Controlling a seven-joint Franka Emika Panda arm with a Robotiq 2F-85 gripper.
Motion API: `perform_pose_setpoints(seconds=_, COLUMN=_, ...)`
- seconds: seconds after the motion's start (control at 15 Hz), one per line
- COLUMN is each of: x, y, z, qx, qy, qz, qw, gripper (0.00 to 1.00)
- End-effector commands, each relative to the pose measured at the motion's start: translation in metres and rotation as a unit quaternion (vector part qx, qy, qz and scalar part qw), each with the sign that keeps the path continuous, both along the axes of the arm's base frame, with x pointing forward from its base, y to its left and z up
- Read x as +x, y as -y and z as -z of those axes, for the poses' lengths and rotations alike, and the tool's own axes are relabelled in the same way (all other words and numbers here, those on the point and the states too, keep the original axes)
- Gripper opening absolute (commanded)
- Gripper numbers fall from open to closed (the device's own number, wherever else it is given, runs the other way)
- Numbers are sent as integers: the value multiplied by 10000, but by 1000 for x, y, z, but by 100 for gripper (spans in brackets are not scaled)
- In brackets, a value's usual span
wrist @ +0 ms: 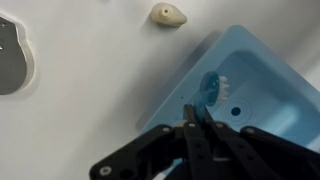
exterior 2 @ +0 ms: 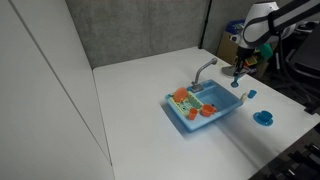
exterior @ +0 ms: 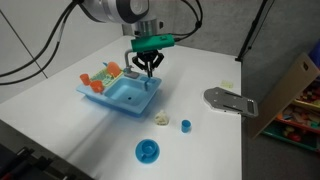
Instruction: Pick up the blue brush and put it in the blue mug
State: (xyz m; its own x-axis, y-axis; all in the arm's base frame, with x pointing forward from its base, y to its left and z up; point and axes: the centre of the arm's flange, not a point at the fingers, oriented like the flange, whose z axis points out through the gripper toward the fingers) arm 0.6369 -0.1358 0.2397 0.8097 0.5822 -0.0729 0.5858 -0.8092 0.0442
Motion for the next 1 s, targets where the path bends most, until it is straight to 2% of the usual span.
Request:
perform_pose_setpoints(seconds=0.0, x=-16, y=7, z=-5, qx=-60, qy=96, qz=60, qw=9999, gripper=2)
perform_pose_setpoints(seconds=0.33, x=-41, y=12, z=-7, qx=-51, qy=166, qz=57, qw=9998, gripper=3)
perform_pose_setpoints(seconds=0.67, x=-75, y=17, z=-21, qx=-179, qy=372, qz=116, qw=9991, gripper=3)
perform_pose_setpoints(seconds=0.93, x=-93, y=28, z=-37, qx=-330, qy=348, qz=194, qw=9987, gripper=3)
